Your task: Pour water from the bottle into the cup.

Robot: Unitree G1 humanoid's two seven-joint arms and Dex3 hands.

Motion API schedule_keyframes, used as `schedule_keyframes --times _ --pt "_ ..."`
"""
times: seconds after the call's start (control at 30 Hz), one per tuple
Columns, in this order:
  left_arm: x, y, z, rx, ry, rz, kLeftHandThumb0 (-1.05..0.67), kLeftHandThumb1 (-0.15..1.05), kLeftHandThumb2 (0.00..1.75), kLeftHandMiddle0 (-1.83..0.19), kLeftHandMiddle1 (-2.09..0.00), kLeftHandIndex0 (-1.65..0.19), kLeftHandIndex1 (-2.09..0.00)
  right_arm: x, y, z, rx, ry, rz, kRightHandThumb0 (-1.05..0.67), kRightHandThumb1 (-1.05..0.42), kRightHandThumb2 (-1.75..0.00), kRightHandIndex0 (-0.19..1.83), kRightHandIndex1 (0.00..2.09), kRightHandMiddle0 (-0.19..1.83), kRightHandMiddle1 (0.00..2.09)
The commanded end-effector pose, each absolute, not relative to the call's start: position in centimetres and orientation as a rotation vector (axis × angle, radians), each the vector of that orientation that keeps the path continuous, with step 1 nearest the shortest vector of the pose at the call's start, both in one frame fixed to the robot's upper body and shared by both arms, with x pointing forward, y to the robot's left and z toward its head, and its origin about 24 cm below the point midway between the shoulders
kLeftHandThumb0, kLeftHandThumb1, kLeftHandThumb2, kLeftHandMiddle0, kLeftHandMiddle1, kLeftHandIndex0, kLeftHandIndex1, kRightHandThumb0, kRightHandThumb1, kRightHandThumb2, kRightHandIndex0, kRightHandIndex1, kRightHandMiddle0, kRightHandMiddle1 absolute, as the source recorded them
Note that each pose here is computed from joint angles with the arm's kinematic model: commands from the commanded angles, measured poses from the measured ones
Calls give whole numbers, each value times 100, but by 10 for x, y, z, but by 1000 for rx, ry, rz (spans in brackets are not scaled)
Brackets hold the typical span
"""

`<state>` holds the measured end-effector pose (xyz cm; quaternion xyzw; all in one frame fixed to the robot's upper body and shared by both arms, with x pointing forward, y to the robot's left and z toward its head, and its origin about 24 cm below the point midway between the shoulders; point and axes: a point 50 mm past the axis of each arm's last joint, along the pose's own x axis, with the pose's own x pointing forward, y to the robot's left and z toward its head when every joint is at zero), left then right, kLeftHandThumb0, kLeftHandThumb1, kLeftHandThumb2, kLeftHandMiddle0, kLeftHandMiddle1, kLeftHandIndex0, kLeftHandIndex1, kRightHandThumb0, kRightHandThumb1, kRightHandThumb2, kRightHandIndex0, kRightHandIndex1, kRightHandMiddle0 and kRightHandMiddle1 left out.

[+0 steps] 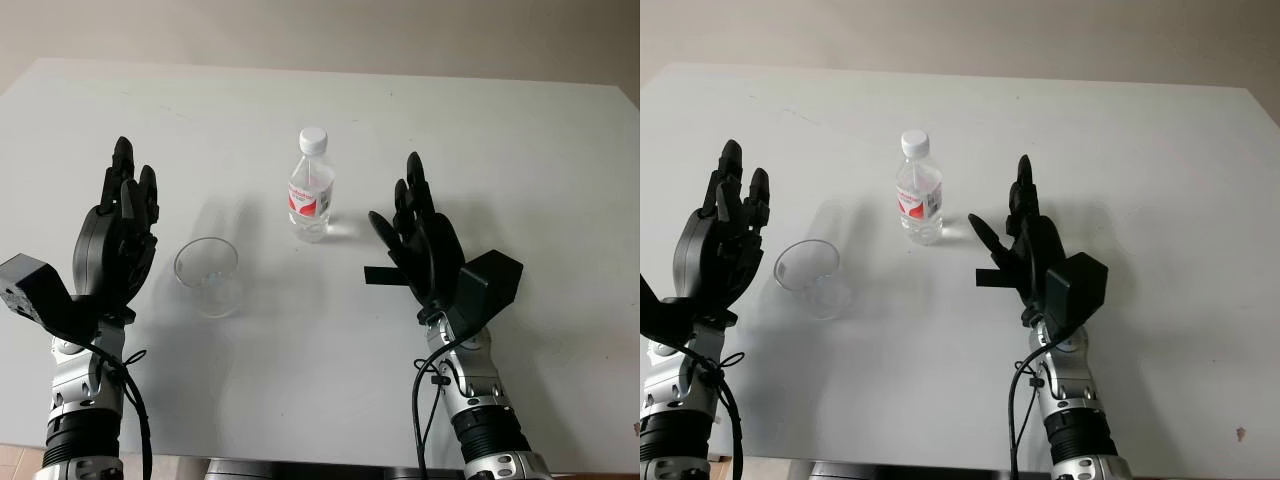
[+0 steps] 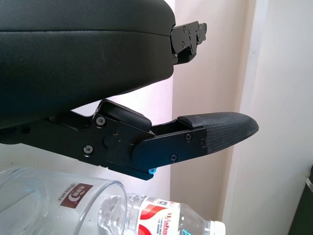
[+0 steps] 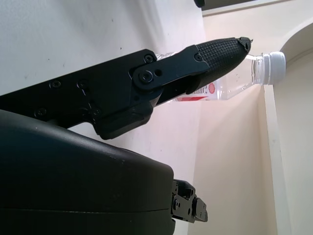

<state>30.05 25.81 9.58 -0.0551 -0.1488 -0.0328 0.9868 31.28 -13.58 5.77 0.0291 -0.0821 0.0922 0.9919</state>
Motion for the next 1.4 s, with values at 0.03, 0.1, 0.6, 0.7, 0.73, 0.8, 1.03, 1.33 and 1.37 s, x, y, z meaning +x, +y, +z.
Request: schedule_keyframes --times 0.03,0.1,0.6,0.7,0.73,0.8,1.03,1.33,1.37 --pt "298 259 96 -113 -298 -65 -84 105 62 19 0 19 0 310 -136 59 56 -177 183 -91 -104 -6 -19 0 -19 0" --pt "300 256 92 -125 -278 -70 -84 105 61 19 0 19 0 311 -138 57 53 -169 182 -92 -104 -6 -19 0 -19 0" --pt "306 244 78 -176 -212 -50 -86 105 61 19 0 19 0 349 -121 96 -101 -246 301 -100 -97 -4 -19 0 -19 0" --pt "306 244 78 -174 -210 -46 -86 105 60 19 0 19 0 360 -112 105 -135 -249 332 -101 -95 -4 -19 0 -19 0" --pt "305 244 78 -175 -209 -44 -86 105 60 19 0 19 0 363 -109 107 -147 -248 338 -102 -95 -4 -19 0 -19 0" --pt "305 244 78 -176 -210 -44 -87 105 60 19 0 19 0 370 -103 110 -154 -241 355 -102 -95 -4 -19 0 -19 0" --pt "305 246 79 -179 -216 -57 -85 105 60 19 0 19 0 382 -91 110 -209 -200 397 -104 -95 -5 -19 0 -19 0" --pt "306 247 82 -167 -223 -53 -86 105 59 19 0 19 0 387 -79 106 -270 -151 434 -105 -95 -5 -19 0 -19 0" --pt "306 247 83 -166 -223 -51 -86 105 59 19 0 19 0 387 -78 105 -258 -141 437 -105 -94 -5 -19 0 -19 0"
